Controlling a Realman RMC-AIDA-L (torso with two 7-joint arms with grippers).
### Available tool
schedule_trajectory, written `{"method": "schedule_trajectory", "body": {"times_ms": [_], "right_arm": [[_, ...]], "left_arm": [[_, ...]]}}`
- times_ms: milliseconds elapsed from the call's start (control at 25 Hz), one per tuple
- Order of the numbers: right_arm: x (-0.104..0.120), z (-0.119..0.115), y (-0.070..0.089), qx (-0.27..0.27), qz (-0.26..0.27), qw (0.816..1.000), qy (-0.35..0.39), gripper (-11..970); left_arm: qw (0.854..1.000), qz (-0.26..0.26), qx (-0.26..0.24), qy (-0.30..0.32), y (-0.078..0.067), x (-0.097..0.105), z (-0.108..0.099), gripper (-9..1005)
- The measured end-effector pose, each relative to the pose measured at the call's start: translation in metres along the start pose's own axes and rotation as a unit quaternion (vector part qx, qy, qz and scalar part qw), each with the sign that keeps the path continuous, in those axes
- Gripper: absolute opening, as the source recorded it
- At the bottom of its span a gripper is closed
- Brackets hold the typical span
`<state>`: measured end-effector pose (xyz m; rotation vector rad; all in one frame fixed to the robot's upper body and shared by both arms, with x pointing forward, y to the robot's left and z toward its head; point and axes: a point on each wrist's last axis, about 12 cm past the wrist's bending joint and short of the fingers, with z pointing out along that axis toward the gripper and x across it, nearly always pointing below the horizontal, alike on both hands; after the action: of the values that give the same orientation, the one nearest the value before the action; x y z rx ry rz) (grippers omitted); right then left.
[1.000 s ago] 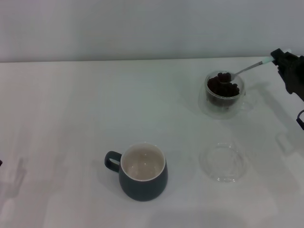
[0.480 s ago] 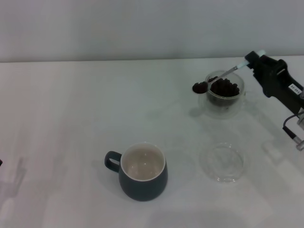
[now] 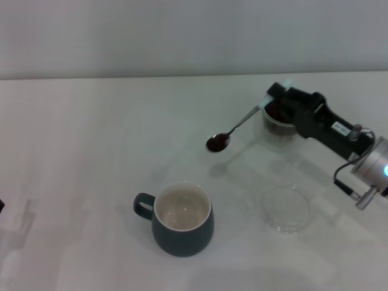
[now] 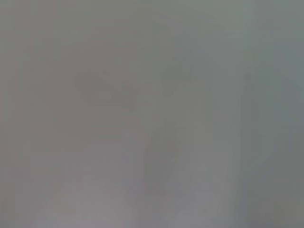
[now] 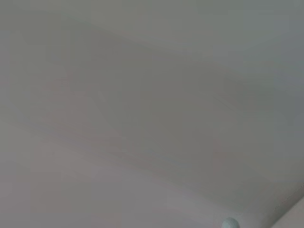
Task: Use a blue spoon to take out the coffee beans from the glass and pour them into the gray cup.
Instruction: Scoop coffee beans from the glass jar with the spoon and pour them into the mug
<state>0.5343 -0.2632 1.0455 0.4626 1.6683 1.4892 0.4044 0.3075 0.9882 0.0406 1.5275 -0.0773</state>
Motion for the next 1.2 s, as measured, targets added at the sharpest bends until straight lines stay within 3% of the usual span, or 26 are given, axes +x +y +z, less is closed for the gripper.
{"method": "schedule_trajectory", "body": {"times_ms": [320, 560, 880, 1200], "right_arm": [[0.027, 0.017, 0.004, 0.004, -0.014, 0.997, 0.077, 143], [0.034, 0.02, 0.001, 0.017, -0.037, 0.994, 0.098, 142], [0.035, 0.017, 0.0, 0.012, -0.113, 0.988, 0.1, 142], [0.039, 0.017, 0.011, -0.046, -0.209, 0.971, 0.107, 143]], "left_arm": [[1.0, 0.001, 0.002, 0.005, 0.0, 0.001, 0.0, 879], [1.0, 0.001, 0.0, 0.008, 0.0, 0.002, 0.0, 880], [1.0, 0.001, 0.0, 0.007, 0.001, 0.002, 0.0, 880], [1.0, 0.0, 0.003, 0.004, -0.001, 0.001, 0.003, 879]]}}
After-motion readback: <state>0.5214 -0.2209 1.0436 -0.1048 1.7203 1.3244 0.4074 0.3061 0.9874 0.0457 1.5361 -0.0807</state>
